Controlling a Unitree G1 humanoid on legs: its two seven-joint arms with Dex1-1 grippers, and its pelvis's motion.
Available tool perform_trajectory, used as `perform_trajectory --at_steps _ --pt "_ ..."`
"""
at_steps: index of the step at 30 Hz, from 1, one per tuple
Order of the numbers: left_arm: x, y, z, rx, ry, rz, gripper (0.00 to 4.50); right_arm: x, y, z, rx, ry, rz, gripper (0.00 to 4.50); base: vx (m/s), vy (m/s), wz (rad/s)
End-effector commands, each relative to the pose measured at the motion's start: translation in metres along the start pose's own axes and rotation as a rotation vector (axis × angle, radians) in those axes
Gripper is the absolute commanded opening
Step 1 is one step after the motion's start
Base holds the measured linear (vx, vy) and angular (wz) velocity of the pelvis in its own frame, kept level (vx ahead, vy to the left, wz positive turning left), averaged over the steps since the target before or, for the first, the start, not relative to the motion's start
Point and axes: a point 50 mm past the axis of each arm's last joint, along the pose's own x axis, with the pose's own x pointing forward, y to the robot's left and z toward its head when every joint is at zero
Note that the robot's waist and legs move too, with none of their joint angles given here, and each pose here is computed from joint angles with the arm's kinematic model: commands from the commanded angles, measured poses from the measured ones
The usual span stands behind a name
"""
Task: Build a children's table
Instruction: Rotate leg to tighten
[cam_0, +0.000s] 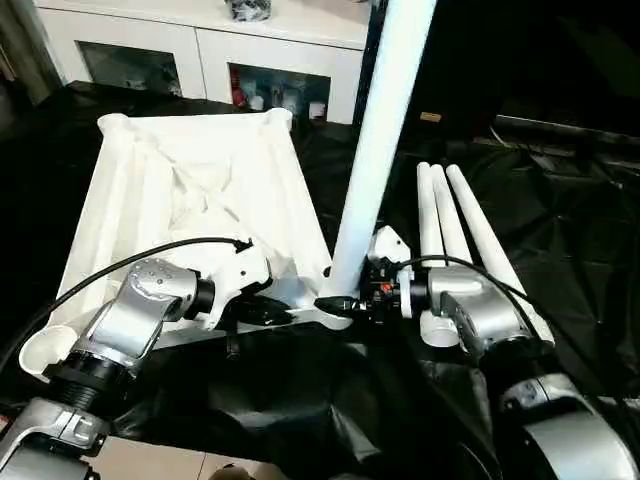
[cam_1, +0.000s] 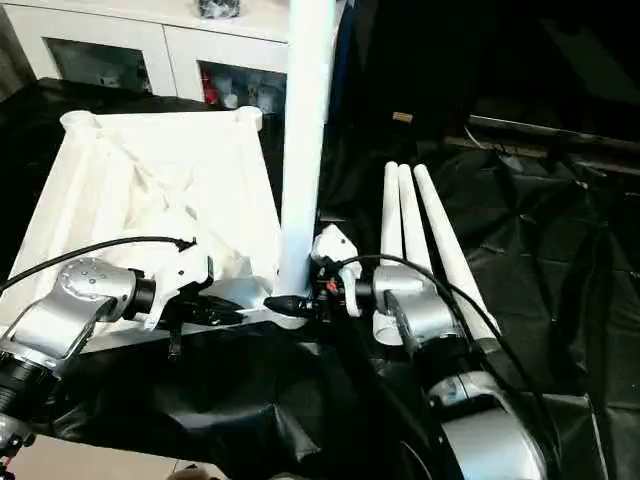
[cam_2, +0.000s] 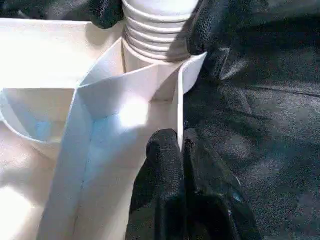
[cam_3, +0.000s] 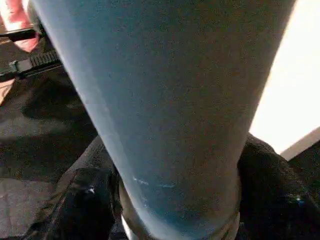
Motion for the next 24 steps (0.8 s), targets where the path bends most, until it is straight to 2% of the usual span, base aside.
perform_trajectory --at_steps 1,4,6,10,11,12,14,16,20,24 --pt "0.006 0.008 0.013 -0.001 -0.040 0.080 0.00 0.010 0.001 -0.008 0.061 0.003 -0.064 2.74 0.000 0.000 0.00" --pt "0.013 0.017 0.017 -0.041 -0.044 0.196 0.00 0.020 -0.010 -0.012 0.128 0.001 -0.294 2.74 0.000 0.000 0.00" --pt "0.019 0.025 0.022 -0.089 -0.047 0.292 0.00 0.027 -0.018 -0.013 0.228 -0.019 -0.466 2.74 0.000 0.000 0.00" --pt "0.023 0.028 0.024 -0.117 -0.049 0.340 0.00 0.032 -0.020 -0.012 0.285 -0.038 -0.533 2.73 0.000 0.000 0.00" --pt "0.031 0.030 0.031 -0.147 -0.052 0.403 0.00 0.046 -0.018 -0.010 0.350 -0.037 -0.625 2.73 0.000 0.000 0.00" --pt "0.034 0.030 0.034 -0.156 -0.053 0.420 0.00 0.052 -0.016 -0.008 0.341 -0.028 -0.644 2.73 0.000 0.000 0.00" --pt "0.042 0.025 0.040 -0.141 -0.063 0.414 0.00 0.066 -0.008 -0.004 0.336 -0.044 -0.596 3.29 0.000 0.000 0.00" --pt "0.046 0.022 0.043 -0.126 -0.072 0.399 0.00 0.072 -0.004 -0.001 0.342 -0.067 -0.551 3.43 0.000 0.000 0.00" --pt "0.045 0.017 0.041 -0.084 -0.079 0.358 0.00 0.070 -0.006 0.003 0.281 -0.072 -0.539 3.86 0.000 0.000 0.00" --pt "0.041 0.011 0.038 -0.056 -0.090 0.296 0.00 0.063 -0.008 0.007 0.206 -0.079 -0.465 3.86 0.000 0.000 0.00"
